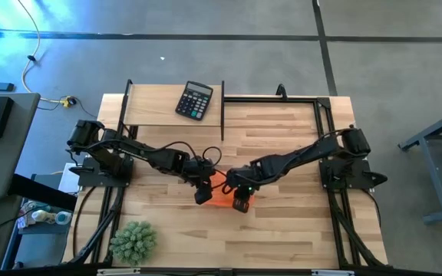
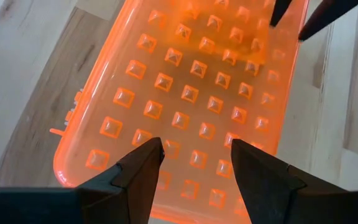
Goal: Pack school essentials
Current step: Close the school supply box
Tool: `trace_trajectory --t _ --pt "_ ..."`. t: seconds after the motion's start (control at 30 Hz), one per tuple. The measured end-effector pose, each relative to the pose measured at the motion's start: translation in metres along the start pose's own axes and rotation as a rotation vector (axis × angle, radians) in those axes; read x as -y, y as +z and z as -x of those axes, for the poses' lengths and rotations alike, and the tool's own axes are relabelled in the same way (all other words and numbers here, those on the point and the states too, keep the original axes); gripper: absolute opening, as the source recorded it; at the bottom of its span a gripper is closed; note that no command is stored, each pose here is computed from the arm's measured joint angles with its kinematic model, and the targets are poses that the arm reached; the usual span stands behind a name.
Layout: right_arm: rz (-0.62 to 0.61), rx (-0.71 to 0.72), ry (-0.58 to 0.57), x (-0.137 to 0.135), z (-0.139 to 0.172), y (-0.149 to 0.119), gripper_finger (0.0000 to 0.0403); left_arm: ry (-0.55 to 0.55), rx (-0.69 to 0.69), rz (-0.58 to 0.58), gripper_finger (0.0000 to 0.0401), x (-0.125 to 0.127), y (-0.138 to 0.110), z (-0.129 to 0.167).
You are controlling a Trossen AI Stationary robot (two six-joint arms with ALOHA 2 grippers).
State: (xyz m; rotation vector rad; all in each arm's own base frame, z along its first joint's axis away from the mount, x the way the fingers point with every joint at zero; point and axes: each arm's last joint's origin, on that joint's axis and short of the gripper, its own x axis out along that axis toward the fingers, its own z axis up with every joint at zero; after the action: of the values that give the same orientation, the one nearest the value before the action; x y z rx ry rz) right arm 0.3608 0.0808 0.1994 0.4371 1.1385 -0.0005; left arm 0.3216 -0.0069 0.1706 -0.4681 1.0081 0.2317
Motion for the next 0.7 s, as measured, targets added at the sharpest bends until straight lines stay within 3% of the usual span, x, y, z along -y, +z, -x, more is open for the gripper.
trace_trajectory --t 0.33,0.7 --pt "-0.086 -0.075 -0.034 0.008 -0.027 -0.002 0.0078 0.003 0.005 0.003 0.019 0.0 0.0 0.0" --pt "-0.074 -0.055 -0.032 0.008 -0.02 -0.001 0.0078 -0.024 -0.008 -0.04 0.019 0.002 0.002 0.001"
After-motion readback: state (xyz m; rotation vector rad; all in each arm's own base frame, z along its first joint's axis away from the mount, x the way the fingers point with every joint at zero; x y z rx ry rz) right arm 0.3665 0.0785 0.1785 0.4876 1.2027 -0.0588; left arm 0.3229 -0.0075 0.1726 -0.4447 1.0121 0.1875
